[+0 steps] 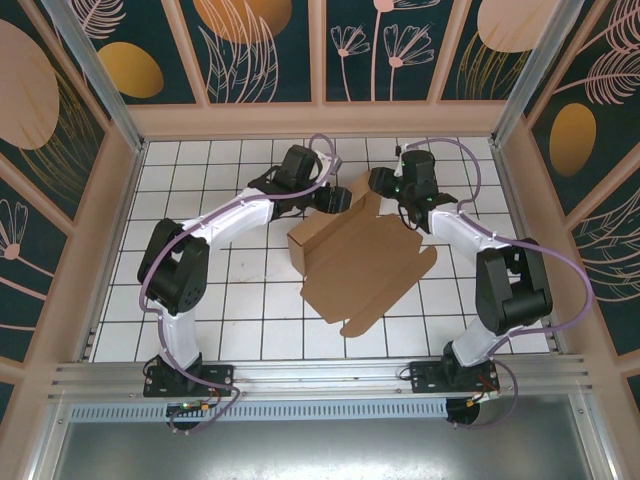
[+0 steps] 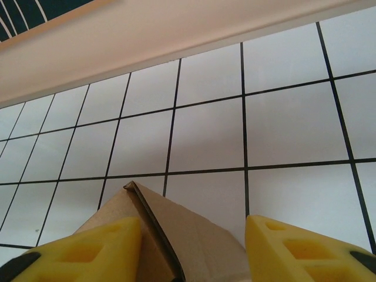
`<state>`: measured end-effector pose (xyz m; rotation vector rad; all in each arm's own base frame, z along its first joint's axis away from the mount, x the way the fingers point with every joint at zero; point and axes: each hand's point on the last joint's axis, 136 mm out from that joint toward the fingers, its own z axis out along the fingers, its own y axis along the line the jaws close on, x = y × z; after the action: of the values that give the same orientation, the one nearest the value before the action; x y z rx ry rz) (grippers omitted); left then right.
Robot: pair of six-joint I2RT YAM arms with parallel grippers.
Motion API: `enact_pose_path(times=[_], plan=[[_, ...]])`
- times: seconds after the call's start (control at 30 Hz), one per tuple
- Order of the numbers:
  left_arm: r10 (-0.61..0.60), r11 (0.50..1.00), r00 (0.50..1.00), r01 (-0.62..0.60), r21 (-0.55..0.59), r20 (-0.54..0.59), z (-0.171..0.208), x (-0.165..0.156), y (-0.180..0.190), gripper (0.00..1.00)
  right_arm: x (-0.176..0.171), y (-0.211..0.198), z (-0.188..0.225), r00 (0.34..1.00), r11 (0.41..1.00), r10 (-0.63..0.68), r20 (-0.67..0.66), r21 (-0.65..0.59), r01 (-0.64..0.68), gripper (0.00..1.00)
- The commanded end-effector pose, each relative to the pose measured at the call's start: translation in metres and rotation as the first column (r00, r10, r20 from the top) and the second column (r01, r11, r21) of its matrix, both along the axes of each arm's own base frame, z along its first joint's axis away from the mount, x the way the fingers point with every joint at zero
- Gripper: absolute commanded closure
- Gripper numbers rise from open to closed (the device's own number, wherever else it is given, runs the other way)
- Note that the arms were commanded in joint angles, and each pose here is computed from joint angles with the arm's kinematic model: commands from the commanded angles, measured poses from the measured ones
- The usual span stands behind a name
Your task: Fold the paper box
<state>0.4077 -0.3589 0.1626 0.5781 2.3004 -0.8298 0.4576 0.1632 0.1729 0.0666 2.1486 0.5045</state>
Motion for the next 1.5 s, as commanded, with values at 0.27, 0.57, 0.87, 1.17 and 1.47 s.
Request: enact_pose_path(times=[0.27, 0.57, 0.87, 1.17, 1.47], plan=[[-0.021, 0.983, 0.994, 0.040, 0.177, -0.107, -0.064, -0.028, 0.003, 0.40, -0.024, -0.010, -0.027, 0.993, 0.998, -0.065, -0.103, -0.002, 0.065, 0.49], [0.016, 0.997, 0.995, -0.008, 0.083, -0.095, -0.041, -0.017, 0.006, 0.38, -0.028, -0.035, 0.030, 0.993, 0.993, -0.116, -0.006, 0.035, 0.116, 0.42], [0.065, 0.981, 0.961, -0.111, -0.158, -0.271, -0.053, 0.007, 0.052, 0.38, -0.046, -0.043, 0.070, 0.995, 0.993, -0.095, 0.040, 0.070, 0.092, 0.37], [0.147, 0.891, 0.918, -0.284, -0.353, -0.368, -0.050, 0.036, 0.106, 0.39, -0.057, -0.057, 0.066, 0.992, 0.993, -0.122, 0.029, 0.016, 0.121, 0.37], [0.270, 0.857, 0.855, -0.423, -0.295, -0.443, -0.090, 0.020, 0.130, 0.40, -0.062, -0.065, 0.121, 0.979, 0.991, -0.137, 0.149, 0.031, 0.133, 0.36]])
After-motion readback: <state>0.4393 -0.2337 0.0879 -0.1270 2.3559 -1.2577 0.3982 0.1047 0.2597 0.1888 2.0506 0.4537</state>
